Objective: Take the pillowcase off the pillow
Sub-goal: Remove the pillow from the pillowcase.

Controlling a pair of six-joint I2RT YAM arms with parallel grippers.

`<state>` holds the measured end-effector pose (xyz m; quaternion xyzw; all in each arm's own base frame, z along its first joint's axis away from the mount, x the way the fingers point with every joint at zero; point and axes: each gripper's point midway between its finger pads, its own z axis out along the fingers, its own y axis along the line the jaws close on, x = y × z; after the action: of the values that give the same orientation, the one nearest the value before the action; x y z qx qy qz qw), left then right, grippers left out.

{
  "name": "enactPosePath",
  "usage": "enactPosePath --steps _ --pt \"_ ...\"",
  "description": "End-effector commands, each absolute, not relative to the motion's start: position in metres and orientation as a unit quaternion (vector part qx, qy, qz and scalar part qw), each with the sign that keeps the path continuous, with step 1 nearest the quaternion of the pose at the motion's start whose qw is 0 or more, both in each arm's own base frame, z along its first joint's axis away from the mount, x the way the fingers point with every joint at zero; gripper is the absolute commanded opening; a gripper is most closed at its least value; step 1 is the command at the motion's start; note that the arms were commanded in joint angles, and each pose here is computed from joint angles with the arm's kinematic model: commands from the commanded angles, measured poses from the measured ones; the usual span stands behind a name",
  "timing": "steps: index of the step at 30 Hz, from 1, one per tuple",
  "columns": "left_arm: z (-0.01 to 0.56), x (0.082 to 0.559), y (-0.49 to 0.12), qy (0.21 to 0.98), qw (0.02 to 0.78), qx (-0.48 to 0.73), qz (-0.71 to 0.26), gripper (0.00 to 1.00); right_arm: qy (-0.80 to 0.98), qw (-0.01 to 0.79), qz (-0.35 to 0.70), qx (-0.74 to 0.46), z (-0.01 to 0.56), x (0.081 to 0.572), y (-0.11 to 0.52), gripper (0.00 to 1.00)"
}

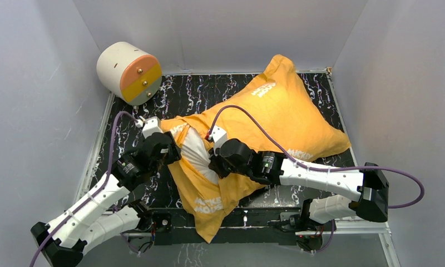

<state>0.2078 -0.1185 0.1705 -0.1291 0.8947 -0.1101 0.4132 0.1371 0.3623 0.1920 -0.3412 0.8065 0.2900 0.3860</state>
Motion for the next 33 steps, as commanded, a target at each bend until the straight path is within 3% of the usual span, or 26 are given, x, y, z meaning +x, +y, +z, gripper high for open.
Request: enactPosePath --steps 1,4,7,11,14,16,19,23,26,30,33 --pt "0.211 0.234 -0.115 0.87 0.481 -0.067 -0.085 0.56 0.814 0.331 0.269 -0.394 0.173 0.111 0.349 0.0" --pt "0.218 0.243 -0.122 0.874 0.479 -0.037 -0.069 0.71 0.817 0.344 0.266 -0.379 0.176 0.117 0.351 0.0" --pt "0.217 0.251 -0.131 0.887 0.459 0.002 -0.048 0.72 0.819 0.359 0.269 -0.359 0.18 0.122 0.353 0.0" --pt "0.198 0.255 -0.114 0.909 0.415 -0.018 0.014 0.43 0.827 0.387 0.246 -0.324 0.183 0.136 0.345 0.0" --pt "0.188 0.265 -0.083 0.909 0.409 -0.077 0.023 0.08 0.836 0.409 0.216 -0.295 0.188 0.147 0.329 0.0" --pt "0.179 0.272 -0.059 0.904 0.409 -0.124 -0.002 0.0 0.835 0.421 0.215 -0.283 0.194 0.15 0.321 0.0" --pt "0.162 0.278 -0.047 0.901 0.387 -0.174 -0.087 0.0 0.815 0.399 0.259 -0.33 0.2 0.131 0.329 0.0" --pt "0.159 0.278 -0.106 0.891 0.353 -0.112 -0.264 0.0 0.797 0.377 0.282 -0.379 0.202 0.119 0.345 0.0" --pt "0.16 0.267 -0.132 0.872 0.337 -0.085 -0.344 0.0 0.785 0.379 0.276 -0.405 0.208 0.122 0.359 0.0" --pt "0.155 0.257 -0.133 0.867 0.342 -0.085 -0.352 0.0 0.755 0.401 0.29 -0.43 0.239 0.127 0.384 0.19" --pt "0.155 0.255 -0.131 0.868 0.342 -0.095 -0.348 0.0 0.752 0.412 0.269 -0.438 0.25 0.139 0.402 0.27"
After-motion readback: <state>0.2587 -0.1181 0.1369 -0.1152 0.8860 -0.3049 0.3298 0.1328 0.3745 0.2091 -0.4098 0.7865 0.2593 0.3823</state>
